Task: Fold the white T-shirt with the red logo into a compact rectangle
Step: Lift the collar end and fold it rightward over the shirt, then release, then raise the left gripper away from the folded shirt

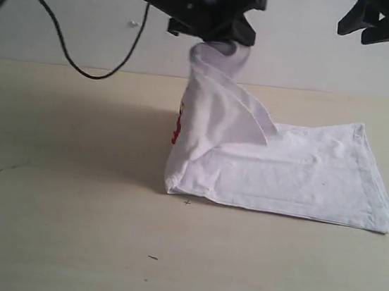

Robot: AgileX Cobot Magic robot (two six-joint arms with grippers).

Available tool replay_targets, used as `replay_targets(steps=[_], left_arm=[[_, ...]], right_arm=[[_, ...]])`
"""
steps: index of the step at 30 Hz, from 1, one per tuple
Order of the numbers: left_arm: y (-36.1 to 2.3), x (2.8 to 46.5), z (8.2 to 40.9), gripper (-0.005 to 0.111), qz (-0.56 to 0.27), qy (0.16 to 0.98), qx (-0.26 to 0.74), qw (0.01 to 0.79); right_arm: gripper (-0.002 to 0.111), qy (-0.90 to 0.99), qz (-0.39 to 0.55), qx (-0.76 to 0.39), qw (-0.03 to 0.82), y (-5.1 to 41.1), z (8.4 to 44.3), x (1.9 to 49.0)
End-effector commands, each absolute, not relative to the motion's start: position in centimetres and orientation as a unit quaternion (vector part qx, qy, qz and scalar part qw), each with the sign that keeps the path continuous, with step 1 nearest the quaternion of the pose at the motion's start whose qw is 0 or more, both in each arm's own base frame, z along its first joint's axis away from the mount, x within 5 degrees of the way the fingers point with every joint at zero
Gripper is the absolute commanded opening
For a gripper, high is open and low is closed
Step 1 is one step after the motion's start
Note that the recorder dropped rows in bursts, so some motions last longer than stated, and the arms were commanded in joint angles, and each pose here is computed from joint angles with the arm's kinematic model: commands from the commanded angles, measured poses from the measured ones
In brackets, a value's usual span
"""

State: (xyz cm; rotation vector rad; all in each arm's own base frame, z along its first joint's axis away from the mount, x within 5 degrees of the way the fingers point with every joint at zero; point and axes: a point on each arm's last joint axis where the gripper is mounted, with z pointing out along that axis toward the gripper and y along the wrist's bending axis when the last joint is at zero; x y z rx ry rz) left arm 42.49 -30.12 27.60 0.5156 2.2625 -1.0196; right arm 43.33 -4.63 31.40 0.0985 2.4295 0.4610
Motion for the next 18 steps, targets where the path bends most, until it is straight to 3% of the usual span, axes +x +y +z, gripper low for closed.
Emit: replay_targets(steps=[1, 5, 11, 13, 18], left_arm=[[-35.7, 41.6, 24.4, 0.000, -0.410, 0.842, 0.212, 0.279], [-39.7, 40.2, 22.3, 0.010, -0.420, 0.829, 0.240, 0.279], [-42.8, 38.5, 21.2, 0.069, -0.382, 0.814, 0.305, 0.316], [-42.0, 38.9, 21.9, 0.072, -0.349, 0.825, 0.307, 0.323], [-37.5, 40.9, 24.9, 0.064, -0.241, 0.864, 0.295, 0.329]], right_arm=[[0.049, 0.927, 0.180, 0.035, 0.327, -4.6, 32.7, 42.5], [0.049, 0.928, 0.180, 0.034, 0.326, -4.6, 32.6, 42.4], [0.049, 0.930, 0.178, 0.028, 0.322, -4.6, 32.6, 42.4], [0.049, 0.931, 0.176, 0.027, 0.320, -4.6, 32.5, 42.3], [0.049, 0.940, 0.164, 0.020, 0.299, -4.9, 31.5, 42.4]])
